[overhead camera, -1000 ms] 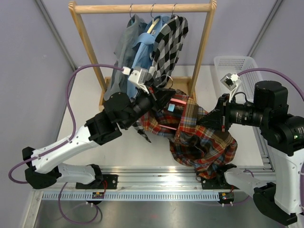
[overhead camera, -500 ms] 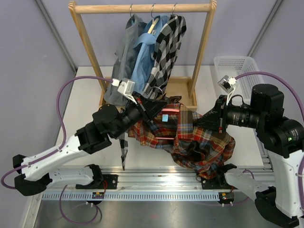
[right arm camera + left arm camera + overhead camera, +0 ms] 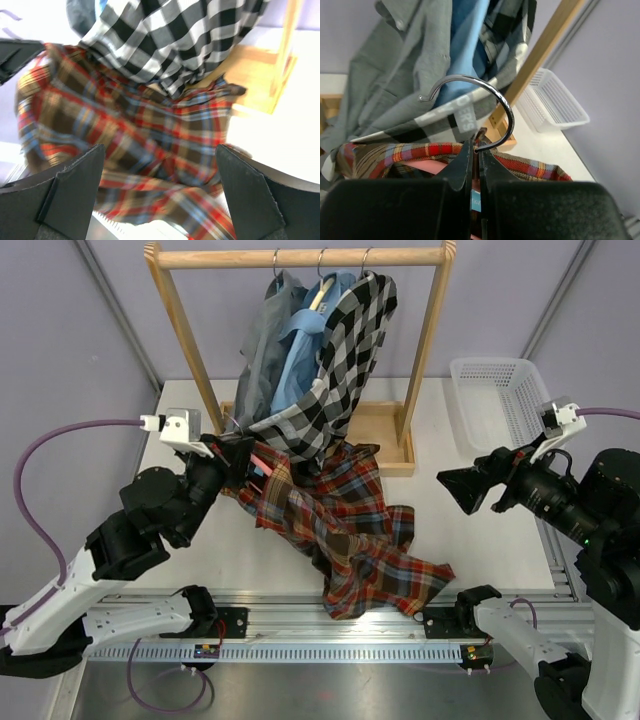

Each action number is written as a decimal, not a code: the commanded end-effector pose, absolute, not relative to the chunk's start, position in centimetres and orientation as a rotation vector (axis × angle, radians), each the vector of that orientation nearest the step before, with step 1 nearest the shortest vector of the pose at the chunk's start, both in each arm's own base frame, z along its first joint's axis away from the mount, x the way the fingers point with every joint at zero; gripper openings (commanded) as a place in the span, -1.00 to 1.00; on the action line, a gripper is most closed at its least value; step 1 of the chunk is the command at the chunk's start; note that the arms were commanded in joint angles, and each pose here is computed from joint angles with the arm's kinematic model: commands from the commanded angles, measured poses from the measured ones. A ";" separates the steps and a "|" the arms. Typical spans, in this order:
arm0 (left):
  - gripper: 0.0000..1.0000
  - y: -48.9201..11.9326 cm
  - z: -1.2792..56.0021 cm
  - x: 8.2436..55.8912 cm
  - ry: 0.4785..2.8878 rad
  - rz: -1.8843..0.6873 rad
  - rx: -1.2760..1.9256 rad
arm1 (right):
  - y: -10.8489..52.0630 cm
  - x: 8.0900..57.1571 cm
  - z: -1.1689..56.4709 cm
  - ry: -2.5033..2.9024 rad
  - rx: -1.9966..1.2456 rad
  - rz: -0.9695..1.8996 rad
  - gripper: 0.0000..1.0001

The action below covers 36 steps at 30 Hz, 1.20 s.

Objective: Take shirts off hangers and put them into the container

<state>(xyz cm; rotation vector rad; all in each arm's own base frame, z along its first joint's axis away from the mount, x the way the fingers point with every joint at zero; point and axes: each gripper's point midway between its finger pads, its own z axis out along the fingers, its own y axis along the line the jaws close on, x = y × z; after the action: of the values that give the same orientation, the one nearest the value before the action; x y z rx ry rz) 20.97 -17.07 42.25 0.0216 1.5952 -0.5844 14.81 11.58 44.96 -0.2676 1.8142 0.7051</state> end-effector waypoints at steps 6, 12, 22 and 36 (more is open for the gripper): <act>-1.00 -15.0 47.3 20.8 1.489 -0.569 -0.025 | 13.6 15.9 45.6 1.796 -0.325 0.813 0.96; -1.00 -19.4 47.4 22.1 1.506 -0.585 0.083 | 16.4 13.3 45.5 1.787 -0.550 1.011 0.90; -1.00 -26.1 50.9 25.8 1.475 -0.578 0.127 | 16.9 12.7 43.8 1.830 -0.585 1.065 0.74; -1.00 -23.3 59.9 24.6 1.343 -0.575 0.115 | 16.5 13.8 42.8 1.859 -0.555 1.012 0.67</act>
<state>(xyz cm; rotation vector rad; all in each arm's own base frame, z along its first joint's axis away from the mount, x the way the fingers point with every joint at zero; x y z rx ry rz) 25.72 -25.94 54.67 0.1743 1.4847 -0.5302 13.28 16.53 42.44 -0.5414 1.8852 1.0368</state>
